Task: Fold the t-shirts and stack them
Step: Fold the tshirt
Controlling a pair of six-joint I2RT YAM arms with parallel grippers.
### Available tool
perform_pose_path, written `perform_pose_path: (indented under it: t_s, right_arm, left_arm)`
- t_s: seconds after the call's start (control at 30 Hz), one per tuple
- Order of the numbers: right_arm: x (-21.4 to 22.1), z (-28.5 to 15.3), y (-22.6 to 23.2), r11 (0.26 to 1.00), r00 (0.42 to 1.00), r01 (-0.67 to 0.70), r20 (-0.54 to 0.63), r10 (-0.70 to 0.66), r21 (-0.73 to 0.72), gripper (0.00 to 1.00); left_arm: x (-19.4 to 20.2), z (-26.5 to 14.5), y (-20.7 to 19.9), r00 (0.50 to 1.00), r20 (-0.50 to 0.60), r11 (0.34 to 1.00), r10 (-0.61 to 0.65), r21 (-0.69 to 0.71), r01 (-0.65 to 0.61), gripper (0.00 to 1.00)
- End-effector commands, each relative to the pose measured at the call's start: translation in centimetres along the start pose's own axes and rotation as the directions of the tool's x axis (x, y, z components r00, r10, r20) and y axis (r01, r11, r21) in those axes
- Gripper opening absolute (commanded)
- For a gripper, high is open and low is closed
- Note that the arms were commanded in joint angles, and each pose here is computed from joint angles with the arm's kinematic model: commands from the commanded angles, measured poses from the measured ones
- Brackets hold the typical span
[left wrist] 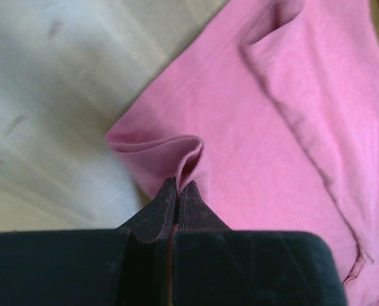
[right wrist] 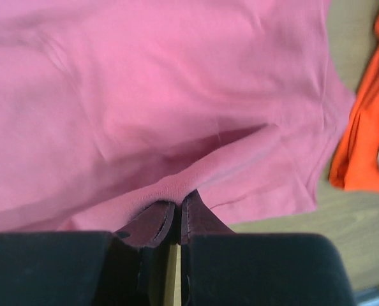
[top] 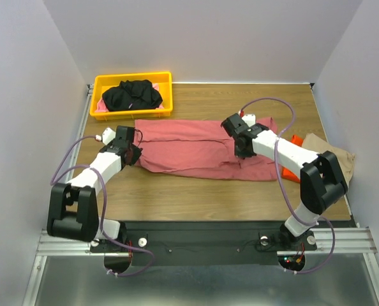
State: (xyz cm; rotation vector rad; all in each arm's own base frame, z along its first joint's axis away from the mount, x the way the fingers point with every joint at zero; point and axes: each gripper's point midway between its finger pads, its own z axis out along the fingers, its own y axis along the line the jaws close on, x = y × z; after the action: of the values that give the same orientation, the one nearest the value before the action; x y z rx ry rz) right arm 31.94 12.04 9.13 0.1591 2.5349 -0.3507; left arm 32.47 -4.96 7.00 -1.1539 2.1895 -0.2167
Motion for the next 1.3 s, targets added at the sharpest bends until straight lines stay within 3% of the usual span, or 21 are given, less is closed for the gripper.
perform_pose_path:
  t_s: [0.0,0.47,0.67,0.83,1.03,1.1,1.27]
  right_arm:
    - [-4.9,-0.2,0.5,0.999,0.995,-0.024,0.099,0.026,-0.024,0.0]
    - [-7.1,1.2,-2.0,0.999,0.994,-0.039,0.099,0.037,0.018,0.0]
    - [-7.1,0.8,-2.1,0.999,0.994,-0.051,0.099,0.051,-0.001,0.0]
    - [-4.2,-1.7,-2.7,0.992,0.995,-0.057,0.072,0.065,-0.109,0.0]
    - [2.3,-5.2,-4.8,0.979,0.995,-0.095,0.002,0.097,-0.182,0.0]
    - [4.0,-6.8,-3.6,0.953,0.998,-0.061,-0.024,0.057,-0.295,0.0]
    - [8.4,-5.4,-3.7,0.97,0.991,-0.043,-0.131,0.012,-0.239,0.0]
  left_arm:
    - [-1.8,0.3,-4.0,1.0,0.021,0.996,0.02,0.092,-0.022,0.0]
    - [-5.5,-0.3,-4.8,0.997,0.081,0.996,0.0,0.094,-0.008,0.0]
    - [-4.7,-0.1,-5.1,0.999,0.024,0.993,0.029,0.111,-0.032,0.0]
    - [-2.1,-1.4,-3.3,0.997,-0.051,0.988,0.054,0.144,-0.046,0.0]
    - [1.7,-4.4,2.7,0.991,-0.118,0.993,0.055,0.108,-0.043,0.0]
    - [2.6,-5.0,4.2,0.99,-0.136,0.995,0.046,0.089,-0.034,0.0]
    - [3.3,-6.4,6.5,0.993,-0.119,0.998,0.025,0.067,-0.017,0.0]
